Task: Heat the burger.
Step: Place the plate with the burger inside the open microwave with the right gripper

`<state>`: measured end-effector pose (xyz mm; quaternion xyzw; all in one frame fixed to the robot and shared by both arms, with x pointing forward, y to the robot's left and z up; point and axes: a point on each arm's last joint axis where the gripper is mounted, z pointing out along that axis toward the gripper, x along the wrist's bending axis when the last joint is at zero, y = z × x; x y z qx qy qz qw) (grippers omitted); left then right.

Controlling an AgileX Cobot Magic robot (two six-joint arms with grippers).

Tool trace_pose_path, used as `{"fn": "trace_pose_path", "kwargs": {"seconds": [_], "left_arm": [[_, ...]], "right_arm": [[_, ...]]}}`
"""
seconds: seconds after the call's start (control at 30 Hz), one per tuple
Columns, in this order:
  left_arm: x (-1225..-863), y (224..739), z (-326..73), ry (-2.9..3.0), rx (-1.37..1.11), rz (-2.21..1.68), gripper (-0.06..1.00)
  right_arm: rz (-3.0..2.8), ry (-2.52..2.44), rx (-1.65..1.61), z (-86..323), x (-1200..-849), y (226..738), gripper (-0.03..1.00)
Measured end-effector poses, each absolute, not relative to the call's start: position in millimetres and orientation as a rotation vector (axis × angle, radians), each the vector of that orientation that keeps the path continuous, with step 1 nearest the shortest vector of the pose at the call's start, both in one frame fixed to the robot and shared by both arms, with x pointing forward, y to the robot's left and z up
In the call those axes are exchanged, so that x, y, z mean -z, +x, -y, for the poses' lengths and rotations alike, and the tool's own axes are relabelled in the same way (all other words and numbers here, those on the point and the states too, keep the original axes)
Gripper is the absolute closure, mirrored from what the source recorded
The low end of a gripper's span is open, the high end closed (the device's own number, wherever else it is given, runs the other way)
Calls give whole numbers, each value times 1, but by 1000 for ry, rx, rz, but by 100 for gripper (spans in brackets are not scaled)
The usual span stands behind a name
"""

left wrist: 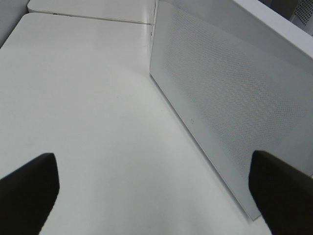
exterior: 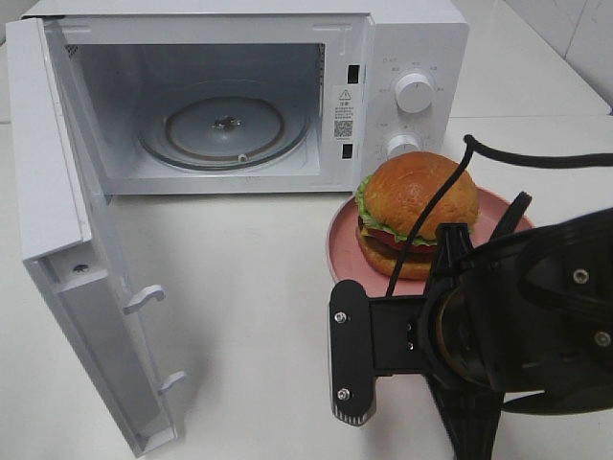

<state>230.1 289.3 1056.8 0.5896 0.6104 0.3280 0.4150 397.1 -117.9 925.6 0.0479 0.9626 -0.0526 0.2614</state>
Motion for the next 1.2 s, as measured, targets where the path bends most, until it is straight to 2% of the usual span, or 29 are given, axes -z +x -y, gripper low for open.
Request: {"fn": "trace_pose_path", "kwargs": {"seconds": [0.23,0.77,1.2], "left_arm": [[-1057,230,-289,1481,-824,-1534,-3],[-1057,230,-289,1481,-824,-1534,-3],[-1057,230,-289,1481,-824,-1534,-3]], "right_arm": [[-2633,-56,-2,105,-924,396,92],[-2598,-431,-29,104,-924,406,92],[-2535,-582,-70,90,-953,437,92]]}}
